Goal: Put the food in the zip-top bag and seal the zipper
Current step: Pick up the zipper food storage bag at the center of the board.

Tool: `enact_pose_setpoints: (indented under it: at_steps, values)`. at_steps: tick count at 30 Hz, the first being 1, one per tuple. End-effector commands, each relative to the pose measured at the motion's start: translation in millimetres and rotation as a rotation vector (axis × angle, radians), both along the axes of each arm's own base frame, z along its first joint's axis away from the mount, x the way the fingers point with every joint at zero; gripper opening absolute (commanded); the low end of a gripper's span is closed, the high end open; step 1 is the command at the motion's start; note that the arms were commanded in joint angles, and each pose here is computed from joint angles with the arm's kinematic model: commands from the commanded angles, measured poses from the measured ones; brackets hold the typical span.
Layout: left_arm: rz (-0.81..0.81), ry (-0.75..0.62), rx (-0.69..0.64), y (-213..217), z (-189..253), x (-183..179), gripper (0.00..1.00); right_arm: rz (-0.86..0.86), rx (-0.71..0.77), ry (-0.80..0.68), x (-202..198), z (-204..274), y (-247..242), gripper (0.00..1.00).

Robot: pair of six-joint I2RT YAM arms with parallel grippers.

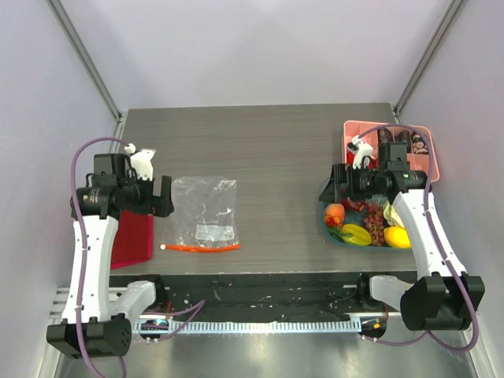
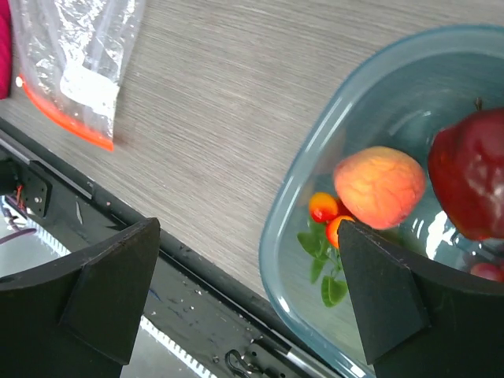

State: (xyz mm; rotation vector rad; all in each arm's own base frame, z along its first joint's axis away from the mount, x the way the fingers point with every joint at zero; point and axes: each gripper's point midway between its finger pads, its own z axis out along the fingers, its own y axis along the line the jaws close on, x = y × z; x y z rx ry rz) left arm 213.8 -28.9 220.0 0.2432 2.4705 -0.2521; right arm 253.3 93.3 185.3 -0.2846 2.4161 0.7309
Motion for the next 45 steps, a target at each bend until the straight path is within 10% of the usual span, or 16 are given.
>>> enact_pose_setpoints:
  at_steps: [1,36,45]
  values:
    - [-0.041,-0.047,0.033,2.1,11.2,3.0,1.0,0.017,0.032,-0.077,17.1,25.0,9.5,1.0]
    - [-1.123,-0.368,0.636,-46.6,-117.4,-34.1,0.86,0.057,-0.036,0.01,30.2,-15.4,26.7,1.0]
    - [-1.168,-0.347,0.684,-71.1,-142.9,-30.4,0.82,0.046,-0.066,0.018,29.2,-21.1,21.6,1.0]
